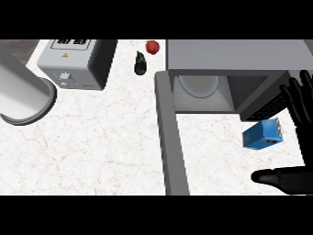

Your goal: Pick up the milk, place it into the microwave and close the microwave

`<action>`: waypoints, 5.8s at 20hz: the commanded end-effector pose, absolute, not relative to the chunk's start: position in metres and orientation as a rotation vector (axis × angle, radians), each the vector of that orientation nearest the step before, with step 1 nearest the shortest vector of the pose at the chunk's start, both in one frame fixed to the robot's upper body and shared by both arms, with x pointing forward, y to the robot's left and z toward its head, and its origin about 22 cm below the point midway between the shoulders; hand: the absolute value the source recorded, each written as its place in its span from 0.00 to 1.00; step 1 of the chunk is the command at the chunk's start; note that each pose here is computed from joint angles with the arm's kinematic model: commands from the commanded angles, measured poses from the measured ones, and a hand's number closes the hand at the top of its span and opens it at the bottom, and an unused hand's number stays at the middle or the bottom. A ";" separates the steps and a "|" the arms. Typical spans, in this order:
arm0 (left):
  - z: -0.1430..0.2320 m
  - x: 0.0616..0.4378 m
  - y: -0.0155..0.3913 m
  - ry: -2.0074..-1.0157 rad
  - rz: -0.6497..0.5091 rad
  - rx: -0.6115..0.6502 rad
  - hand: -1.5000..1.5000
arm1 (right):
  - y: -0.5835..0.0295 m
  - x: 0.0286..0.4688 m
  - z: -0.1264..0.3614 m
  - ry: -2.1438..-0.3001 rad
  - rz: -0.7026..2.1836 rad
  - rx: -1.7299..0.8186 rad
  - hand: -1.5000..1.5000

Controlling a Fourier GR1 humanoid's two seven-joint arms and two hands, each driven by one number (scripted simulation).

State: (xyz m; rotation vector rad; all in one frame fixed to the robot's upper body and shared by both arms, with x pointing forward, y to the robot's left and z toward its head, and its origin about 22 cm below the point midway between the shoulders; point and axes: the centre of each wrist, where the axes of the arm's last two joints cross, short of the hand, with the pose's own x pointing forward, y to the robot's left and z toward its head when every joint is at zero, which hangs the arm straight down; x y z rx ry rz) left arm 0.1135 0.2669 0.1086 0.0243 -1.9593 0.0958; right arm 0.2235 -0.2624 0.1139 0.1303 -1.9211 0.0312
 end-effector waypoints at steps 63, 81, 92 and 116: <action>0.102 0.086 0.276 -1.952 0.089 -0.033 0.00 | -0.379 0.238 -0.113 -1.799 0.025 0.330 1.00; 0.095 0.079 0.285 -1.960 0.112 -0.023 0.00 | -0.340 0.275 -0.086 -2.004 0.009 0.047 1.00; 0.097 0.076 0.285 -1.918 0.137 -0.017 0.00 | -0.284 0.286 -0.042 -2.050 0.089 0.168 1.00; 0.075 0.090 0.320 -1.918 0.115 -0.049 0.00 | -0.199 0.410 0.036 -1.977 0.221 -0.052 1.00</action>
